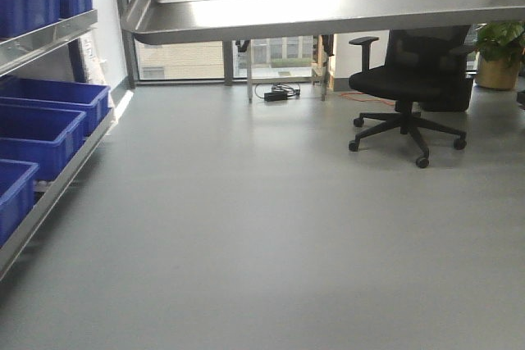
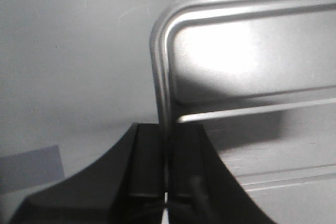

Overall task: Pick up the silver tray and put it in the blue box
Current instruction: 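Hold the tray raised with both grippers while the base drives away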

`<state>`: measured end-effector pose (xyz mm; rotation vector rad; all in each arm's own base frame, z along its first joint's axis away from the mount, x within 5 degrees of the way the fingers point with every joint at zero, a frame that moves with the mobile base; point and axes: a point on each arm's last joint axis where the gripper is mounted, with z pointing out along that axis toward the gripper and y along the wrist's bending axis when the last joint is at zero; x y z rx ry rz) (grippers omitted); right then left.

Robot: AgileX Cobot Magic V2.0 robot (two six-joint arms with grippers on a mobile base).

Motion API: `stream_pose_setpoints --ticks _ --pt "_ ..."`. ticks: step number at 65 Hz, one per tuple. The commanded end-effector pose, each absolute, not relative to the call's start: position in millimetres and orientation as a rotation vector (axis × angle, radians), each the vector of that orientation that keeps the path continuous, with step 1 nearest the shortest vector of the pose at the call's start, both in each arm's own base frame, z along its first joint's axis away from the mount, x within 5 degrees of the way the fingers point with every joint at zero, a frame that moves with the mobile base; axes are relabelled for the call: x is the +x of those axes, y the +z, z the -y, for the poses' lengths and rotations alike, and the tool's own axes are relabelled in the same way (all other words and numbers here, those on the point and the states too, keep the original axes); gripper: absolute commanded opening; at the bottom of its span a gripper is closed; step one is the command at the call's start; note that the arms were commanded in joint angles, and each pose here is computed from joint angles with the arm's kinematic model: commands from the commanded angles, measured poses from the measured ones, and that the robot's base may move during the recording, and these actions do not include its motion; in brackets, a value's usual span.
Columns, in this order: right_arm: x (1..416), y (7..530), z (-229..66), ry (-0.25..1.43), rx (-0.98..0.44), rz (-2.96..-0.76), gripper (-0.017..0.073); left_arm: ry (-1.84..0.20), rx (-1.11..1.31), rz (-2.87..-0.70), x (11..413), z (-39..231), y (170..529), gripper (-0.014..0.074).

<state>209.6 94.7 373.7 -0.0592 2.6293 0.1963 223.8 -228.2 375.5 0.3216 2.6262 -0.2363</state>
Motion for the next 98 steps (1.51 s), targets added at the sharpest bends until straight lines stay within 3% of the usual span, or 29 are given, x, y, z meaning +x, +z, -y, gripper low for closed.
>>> stream_pose_setpoints --ticks 1,98 --pt "209.7 391.3 -88.6 0.166 -0.089 -2.507 0.0057 -0.212 0.375 -2.565 215.8 218.8 394.2 -0.0098" --pt "209.9 390.6 -88.7 0.163 -0.089 -2.513 0.0057 -0.232 0.376 -2.576 216.0 221.5 392.3 -0.0098"
